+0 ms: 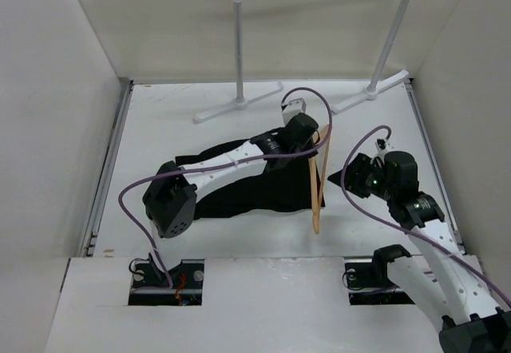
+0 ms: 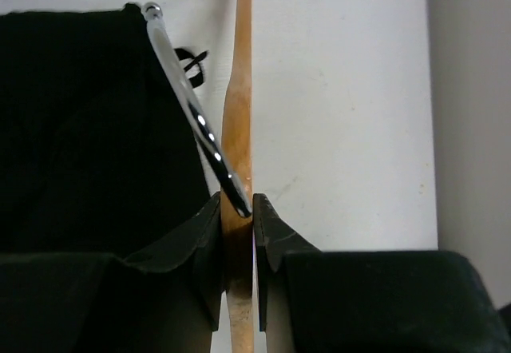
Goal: Place the trousers on the hanger
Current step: Pick up the hanger from the clothesline, then place the trousers on the hanger.
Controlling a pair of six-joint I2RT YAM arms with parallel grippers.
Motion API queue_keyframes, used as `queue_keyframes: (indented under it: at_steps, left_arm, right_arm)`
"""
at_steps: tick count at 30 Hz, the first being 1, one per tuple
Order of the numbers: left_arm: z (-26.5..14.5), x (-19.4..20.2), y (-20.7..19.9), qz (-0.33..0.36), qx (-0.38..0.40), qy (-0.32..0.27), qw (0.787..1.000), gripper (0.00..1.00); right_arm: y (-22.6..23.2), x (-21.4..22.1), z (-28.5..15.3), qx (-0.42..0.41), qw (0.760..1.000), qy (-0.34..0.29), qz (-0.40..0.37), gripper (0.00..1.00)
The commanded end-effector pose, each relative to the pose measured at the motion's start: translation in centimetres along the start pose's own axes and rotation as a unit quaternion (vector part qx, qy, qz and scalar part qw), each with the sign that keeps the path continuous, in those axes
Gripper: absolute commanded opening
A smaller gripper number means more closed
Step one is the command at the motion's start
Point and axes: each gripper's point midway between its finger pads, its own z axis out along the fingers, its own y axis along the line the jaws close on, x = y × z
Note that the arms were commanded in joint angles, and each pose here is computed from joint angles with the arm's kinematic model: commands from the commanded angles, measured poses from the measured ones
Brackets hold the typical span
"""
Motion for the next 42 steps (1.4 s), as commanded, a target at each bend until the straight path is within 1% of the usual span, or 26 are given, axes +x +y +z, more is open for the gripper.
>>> queue_keyframes:
  at_steps: [1,3,4,5,7,9,11,13,15,18,23,28,30,32,36,42]
  left_arm:
    - [-2.9,-3.1,-2.9,-0.064,0.040,-0.093,0.993,0.00]
    - [-2.9,-2.4,-3.1,-0.076,0.047,-0.101,0.991,0.00]
    - [-2.9,-2.1,-3.1,-0.082,0.048,-0.107,0.990,0.00]
    - [-2.8,-1.8,-3.0,-0.087,0.047,-0.117,0.988,0.00]
    - [-2.3,-1.2,-2.1,-0.089,0.039,-0.125,0.987,0.00]
    - [-1.6,-0.3,-1.2,-0.095,0.031,-0.125,0.987,0.00]
    - [-0.7,1.0,-0.1,-0.107,0.025,-0.120,0.987,0.00]
    - [-0.1,1.6,0.8,-0.115,0.019,-0.120,0.986,0.00]
    - [0.3,2.1,1.7,-0.116,0.010,-0.123,0.986,0.00]
    - [0.8,2.2,2.6,-0.115,-0.002,-0.126,0.985,0.00]
    - [1.6,2.1,3.5,-0.116,-0.009,-0.124,0.985,0.01]
    - [2.2,2.7,3.8,-0.113,-0.009,-0.110,0.987,0.01]
    - [2.5,3.3,3.8,-0.111,-0.007,-0.100,0.989,0.01]
    - [2.7,3.9,3.7,-0.112,-0.004,-0.093,0.989,0.01]
    - [3.2,4.5,3.6,-0.110,-0.003,-0.085,0.990,0.02]
    - [3.2,4.4,3.9,-0.111,-0.012,-0.091,0.990,0.02]
  right_arm:
    - [-0.7,-2.6,-0.4,0.035,0.999,-0.037,0.004,0.44]
    - [-1.2,-3.6,0.6,0.046,0.998,-0.045,0.011,0.27]
    - [-1.3,-3.9,1.4,0.044,0.998,-0.045,0.011,0.20]
    - [-1.4,-4.3,2.3,0.045,0.998,-0.044,0.012,0.17]
    - [-2.0,-4.7,4.5,0.054,0.998,-0.034,0.011,0.16]
    - [-2.7,-5.1,6.7,0.061,0.998,-0.028,0.010,0.17]
    - [-3.4,-5.5,8.6,0.064,0.998,-0.021,0.012,0.21]
    - [-4.4,-5.7,10.4,0.073,0.997,-0.016,0.014,0.28]
    - [-5.3,-5.7,12.1,0.076,0.997,-0.011,0.016,0.37]
    - [-6.3,-5.4,14.1,0.080,0.997,0.003,0.019,0.45]
    - [-6.7,-5.0,16.1,0.075,0.997,0.020,0.013,0.45]
    - [-6.8,-4.7,16.5,0.085,0.996,0.022,0.001,0.37]
    - [-7.0,-5.5,16.0,0.103,0.995,0.004,-0.013,0.37]
    - [-6.7,-6.1,15.7,0.106,0.994,-0.001,-0.031,0.39]
    - [-6.6,-4.8,16.9,0.106,0.993,0.028,-0.035,0.42]
    - [-8.3,-2.6,18.3,0.127,0.990,0.064,-0.020,0.43]
